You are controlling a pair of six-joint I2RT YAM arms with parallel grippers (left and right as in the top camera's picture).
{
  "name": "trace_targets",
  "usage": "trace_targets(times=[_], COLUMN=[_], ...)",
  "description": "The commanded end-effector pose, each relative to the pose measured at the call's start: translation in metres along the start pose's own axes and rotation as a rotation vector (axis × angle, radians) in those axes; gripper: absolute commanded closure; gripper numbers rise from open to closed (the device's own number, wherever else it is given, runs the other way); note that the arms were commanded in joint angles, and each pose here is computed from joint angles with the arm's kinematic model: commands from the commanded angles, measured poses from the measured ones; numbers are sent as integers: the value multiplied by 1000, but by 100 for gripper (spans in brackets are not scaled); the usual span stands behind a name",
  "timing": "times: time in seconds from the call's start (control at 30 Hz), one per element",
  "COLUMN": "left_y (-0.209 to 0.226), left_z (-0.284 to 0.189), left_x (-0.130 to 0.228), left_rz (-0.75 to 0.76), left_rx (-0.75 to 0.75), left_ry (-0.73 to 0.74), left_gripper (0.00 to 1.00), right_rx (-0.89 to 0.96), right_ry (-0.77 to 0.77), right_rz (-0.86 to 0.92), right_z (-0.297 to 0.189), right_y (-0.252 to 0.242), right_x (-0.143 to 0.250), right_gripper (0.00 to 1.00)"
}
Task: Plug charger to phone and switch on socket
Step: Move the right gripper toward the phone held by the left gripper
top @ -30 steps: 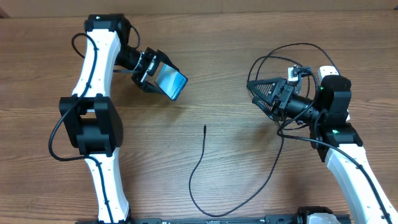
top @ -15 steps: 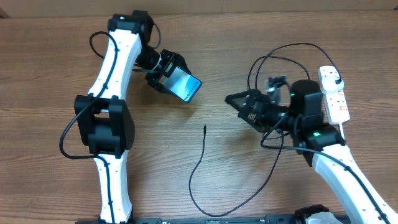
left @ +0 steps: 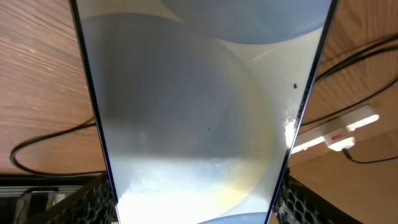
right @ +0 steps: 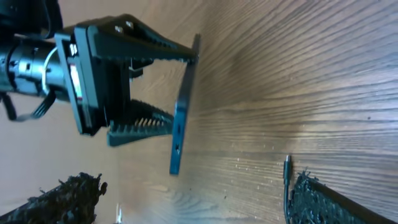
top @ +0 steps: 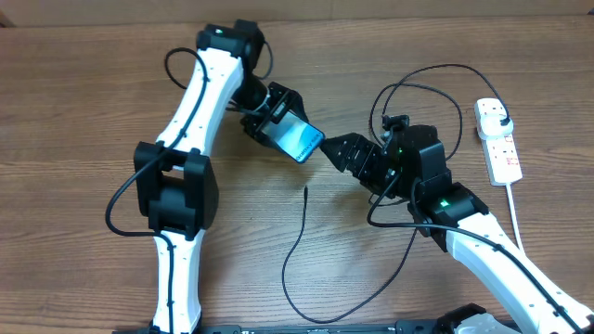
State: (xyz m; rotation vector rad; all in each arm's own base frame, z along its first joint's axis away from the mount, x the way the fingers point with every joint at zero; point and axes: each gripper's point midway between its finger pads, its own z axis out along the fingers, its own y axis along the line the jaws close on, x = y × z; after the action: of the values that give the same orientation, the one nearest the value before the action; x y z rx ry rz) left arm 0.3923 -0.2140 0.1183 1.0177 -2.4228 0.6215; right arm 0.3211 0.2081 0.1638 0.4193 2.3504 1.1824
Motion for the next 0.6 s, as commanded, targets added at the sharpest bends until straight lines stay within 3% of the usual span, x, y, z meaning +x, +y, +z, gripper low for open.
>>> trace_targets(times=[0.0,0.57], left_y=[-12,-28], left_z=[6,27], left_x=[18,43], left_rz=[34,81], left_rx=[10,8], left_ry=[6,6], left_gripper=[96,96], right_rx=[22,151], right_ry=[-52,-102], right_rz=[15,44], right_z=[1,12], right_y=[0,-33], right_x=[-11,-19], right_gripper=[0,0])
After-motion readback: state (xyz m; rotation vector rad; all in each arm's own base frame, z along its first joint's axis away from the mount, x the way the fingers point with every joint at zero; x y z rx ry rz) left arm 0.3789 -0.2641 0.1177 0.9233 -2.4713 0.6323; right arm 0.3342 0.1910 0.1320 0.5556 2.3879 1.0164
